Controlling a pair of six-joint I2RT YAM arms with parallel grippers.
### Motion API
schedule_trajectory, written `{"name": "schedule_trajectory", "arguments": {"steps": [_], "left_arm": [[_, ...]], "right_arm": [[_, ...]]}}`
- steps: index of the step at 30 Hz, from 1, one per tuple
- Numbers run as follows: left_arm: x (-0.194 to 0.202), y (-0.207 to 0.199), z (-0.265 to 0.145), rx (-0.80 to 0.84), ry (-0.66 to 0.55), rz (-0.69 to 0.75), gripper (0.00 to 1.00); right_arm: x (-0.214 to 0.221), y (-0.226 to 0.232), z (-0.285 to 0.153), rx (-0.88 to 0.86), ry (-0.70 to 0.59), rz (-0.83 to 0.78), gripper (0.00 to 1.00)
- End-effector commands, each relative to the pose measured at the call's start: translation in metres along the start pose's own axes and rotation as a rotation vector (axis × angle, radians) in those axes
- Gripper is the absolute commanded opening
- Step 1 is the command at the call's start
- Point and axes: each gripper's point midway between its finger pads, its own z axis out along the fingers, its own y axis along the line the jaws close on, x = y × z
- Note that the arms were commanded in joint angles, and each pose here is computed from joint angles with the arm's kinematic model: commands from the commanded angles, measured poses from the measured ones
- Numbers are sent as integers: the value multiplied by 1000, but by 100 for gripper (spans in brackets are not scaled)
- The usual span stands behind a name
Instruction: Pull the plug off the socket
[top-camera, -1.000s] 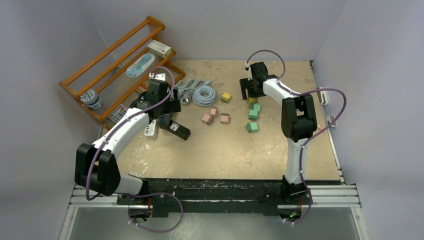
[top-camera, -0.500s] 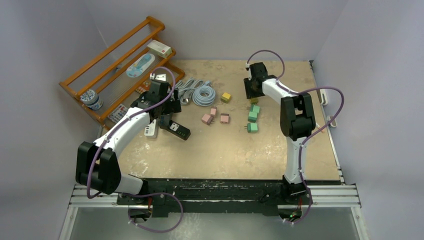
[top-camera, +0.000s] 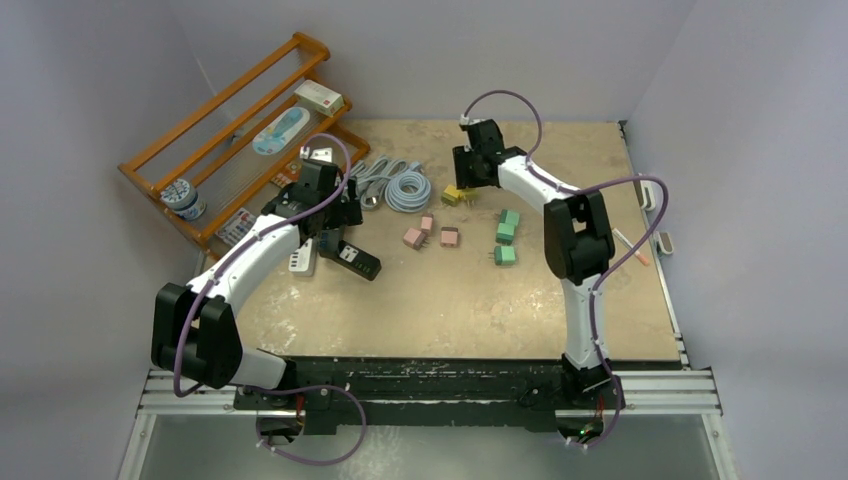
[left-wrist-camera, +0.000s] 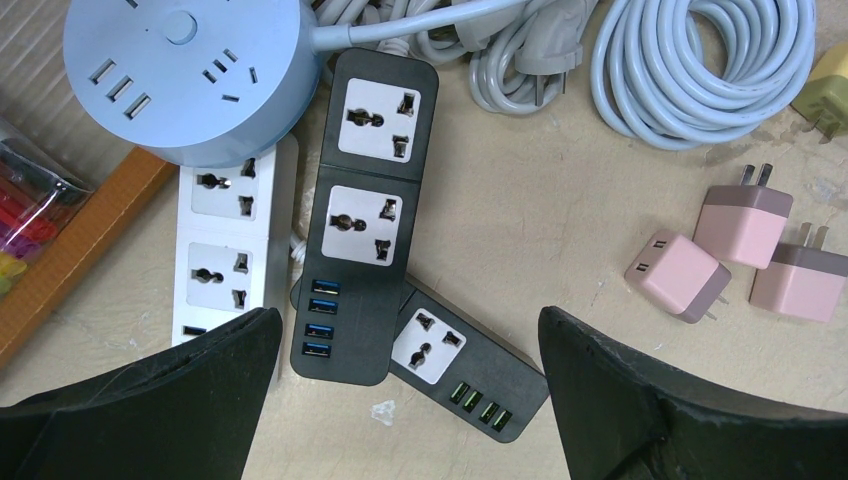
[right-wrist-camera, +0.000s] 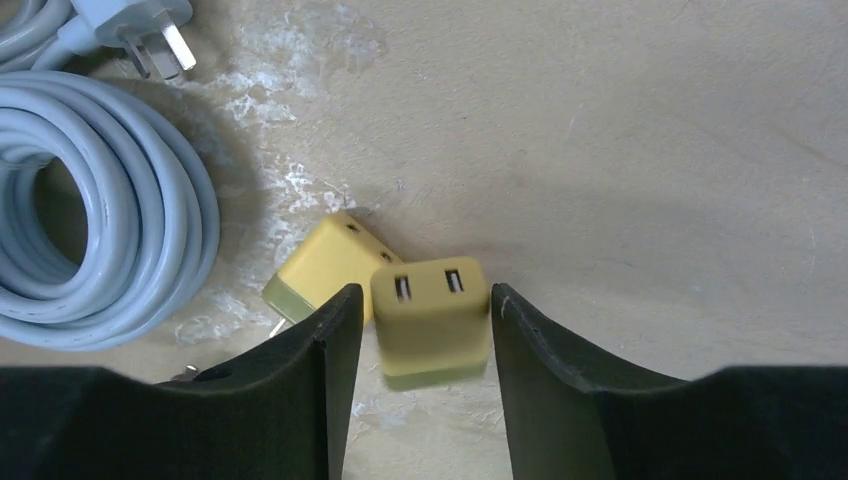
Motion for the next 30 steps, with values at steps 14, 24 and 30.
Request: {"name": "schedule_trajectory", "arguments": {"steps": [14, 24, 30], "left_arm": [[-48, -17, -33, 118, -183, -3, 100], [-136, 15, -138, 55, -615, -112, 100], [-135, 26, -144, 36, -683, -179, 100]], "right_arm": [[-122, 31, -108, -217, -418, -65, 99], [-134, -21, -267, -172, -883, 63, 99], [-78, -37, -295, -139, -961, 117, 99]]}}
